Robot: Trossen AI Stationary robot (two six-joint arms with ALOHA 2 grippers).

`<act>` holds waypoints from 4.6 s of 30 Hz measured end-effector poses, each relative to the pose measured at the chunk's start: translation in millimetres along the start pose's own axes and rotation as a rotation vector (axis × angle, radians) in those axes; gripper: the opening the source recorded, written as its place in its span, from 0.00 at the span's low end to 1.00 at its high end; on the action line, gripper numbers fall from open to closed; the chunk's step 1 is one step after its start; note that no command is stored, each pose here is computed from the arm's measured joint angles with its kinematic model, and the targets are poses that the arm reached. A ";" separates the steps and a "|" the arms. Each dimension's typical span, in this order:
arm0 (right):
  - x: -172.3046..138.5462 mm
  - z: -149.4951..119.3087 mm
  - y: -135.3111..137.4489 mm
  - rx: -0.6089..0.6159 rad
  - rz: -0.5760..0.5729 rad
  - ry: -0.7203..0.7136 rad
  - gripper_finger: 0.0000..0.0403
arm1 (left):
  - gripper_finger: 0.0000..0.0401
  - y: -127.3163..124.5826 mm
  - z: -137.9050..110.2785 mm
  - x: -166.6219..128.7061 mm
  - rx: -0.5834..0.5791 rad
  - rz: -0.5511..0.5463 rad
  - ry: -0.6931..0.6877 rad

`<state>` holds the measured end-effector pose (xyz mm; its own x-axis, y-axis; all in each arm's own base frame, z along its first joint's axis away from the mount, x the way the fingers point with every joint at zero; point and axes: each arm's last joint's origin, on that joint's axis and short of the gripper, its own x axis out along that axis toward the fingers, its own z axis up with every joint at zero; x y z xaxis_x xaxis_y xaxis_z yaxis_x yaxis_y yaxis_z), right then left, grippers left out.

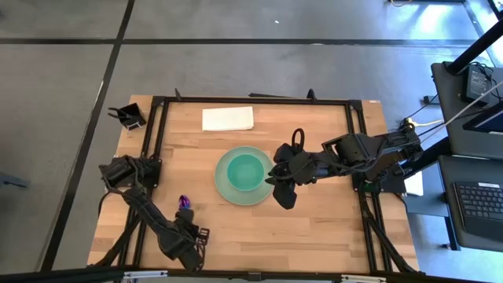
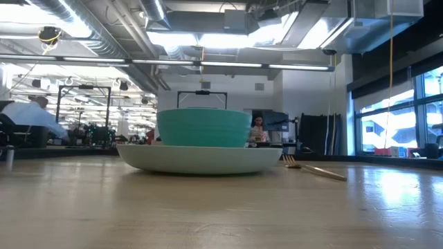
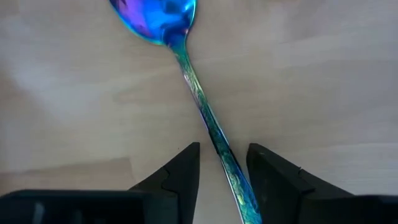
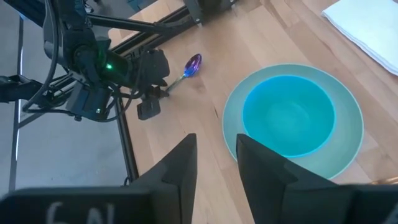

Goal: Set table place
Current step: Put the blue spoon into the bowl, then adjust the blue bowl on the blue plate

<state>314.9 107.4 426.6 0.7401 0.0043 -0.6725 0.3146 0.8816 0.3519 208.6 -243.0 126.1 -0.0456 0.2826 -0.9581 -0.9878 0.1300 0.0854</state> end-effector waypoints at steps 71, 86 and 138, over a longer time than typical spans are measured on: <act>-8.8 29.5 15.2 -0.092 0.149 -0.295 0.28 | 0.00 -104.9 301.2 -63.2 1.194 -0.095 0.347; -8.3 28.4 14.3 -0.124 0.136 -0.284 0.28 | 0.00 -126.4 291.1 -34.5 1.298 -0.053 0.324; -6.8 24.5 11.4 -0.138 0.107 -0.242 0.28 | 0.19 -168.4 294.1 -78.9 1.303 -0.281 0.053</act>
<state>328.1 105.9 451.1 0.8902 0.0023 -0.4556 0.1558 0.9382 0.3090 422.4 -7.7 267.7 0.0995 0.0635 -0.9930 -0.1038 0.9932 0.0531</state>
